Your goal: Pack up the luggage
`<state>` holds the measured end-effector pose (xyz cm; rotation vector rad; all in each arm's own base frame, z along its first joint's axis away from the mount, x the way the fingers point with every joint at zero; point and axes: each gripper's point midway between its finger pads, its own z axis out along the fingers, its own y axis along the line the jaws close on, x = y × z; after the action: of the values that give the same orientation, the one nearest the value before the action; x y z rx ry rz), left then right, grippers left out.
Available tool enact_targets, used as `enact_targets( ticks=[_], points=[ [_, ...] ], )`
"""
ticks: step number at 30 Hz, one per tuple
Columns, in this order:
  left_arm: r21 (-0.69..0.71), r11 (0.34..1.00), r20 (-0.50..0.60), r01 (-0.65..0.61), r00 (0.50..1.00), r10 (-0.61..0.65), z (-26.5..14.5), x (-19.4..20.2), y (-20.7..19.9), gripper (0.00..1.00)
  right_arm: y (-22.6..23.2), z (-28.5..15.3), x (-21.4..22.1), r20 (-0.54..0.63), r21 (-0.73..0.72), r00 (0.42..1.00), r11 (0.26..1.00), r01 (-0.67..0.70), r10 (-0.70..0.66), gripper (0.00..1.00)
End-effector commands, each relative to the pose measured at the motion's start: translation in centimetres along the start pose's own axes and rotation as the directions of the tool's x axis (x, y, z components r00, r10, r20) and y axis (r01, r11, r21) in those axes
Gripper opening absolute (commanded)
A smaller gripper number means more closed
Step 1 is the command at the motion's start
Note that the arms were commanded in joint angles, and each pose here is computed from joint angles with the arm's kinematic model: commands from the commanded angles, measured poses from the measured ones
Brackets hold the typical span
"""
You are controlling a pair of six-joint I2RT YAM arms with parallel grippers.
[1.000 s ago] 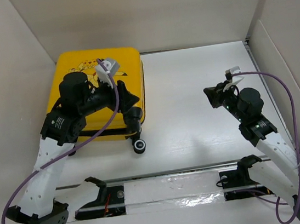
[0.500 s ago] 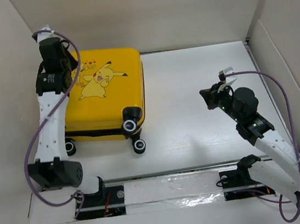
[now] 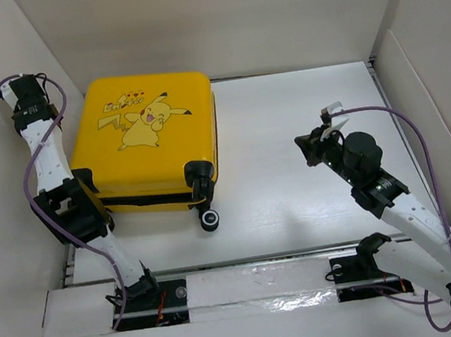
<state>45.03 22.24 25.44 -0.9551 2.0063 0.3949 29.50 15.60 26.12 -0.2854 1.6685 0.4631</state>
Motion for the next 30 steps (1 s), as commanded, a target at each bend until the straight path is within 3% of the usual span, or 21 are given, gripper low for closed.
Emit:
enact_targets(
  ticks=[1, 10, 14, 21, 26, 28, 29, 30],
  points=[
    [0.031, 0.999, -0.012, -0.033, 0.999, 0.033, 1.1, 0.3, -1.6, 0.00, 0.1, 0.0, -2.7, 0.063, 0.026, 0.998, 0.999, 0.020, -0.021, 0.00],
    [0.084, 0.995, -0.219, -0.058, 0.973, 0.075, 6.4, 9.4, -2.7, 0.00, 0.2, 0.4, -2.3, 0.048, 0.035, 0.998, 0.999, 0.027, -0.029, 0.00],
    [0.185, 0.983, -0.356, -0.001, 0.932, 0.068, 6.8, 16.6, -4.8, 0.00, -0.1, 0.0, -2.6, 0.062, 0.062, 0.998, 0.998, 0.027, -0.031, 0.00],
    [0.392, 0.916, -0.424, 0.081, 0.900, 0.102, 1.9, 23.9, -12.4, 0.00, -2.4, -1.1, -3.0, 0.076, 0.194, 0.997, 0.981, 0.004, -0.019, 0.00],
    [0.475, 0.873, -0.417, 0.109, 0.902, 0.115, -2.4, 26.2, -15.3, 0.00, -4.8, -1.8, -2.5, 0.055, 0.325, 0.998, 0.946, -0.006, -0.013, 0.00],
    [0.536, 0.832, -0.384, 0.143, 0.919, 0.090, -5.1, 25.2, -16.6, 0.00, -5.3, -1.8, -2.2, 0.041, 0.340, 0.999, 0.940, -0.005, -0.010, 0.00],
    [0.528, 0.835, -0.405, 0.154, 0.910, 0.088, -5.7, 26.8, -15.7, 0.00, -5.7, -1.8, -2.1, 0.037, 0.352, 0.999, 0.936, -0.007, -0.006, 0.00],
    [0.548, 0.813, -0.399, 0.198, 0.916, 0.046, -7.2, 25.8, -15.7, 0.00, -6.3, -1.9, -2.0, 0.034, 0.370, 0.999, 0.929, -0.008, -0.005, 0.00]
  ],
)
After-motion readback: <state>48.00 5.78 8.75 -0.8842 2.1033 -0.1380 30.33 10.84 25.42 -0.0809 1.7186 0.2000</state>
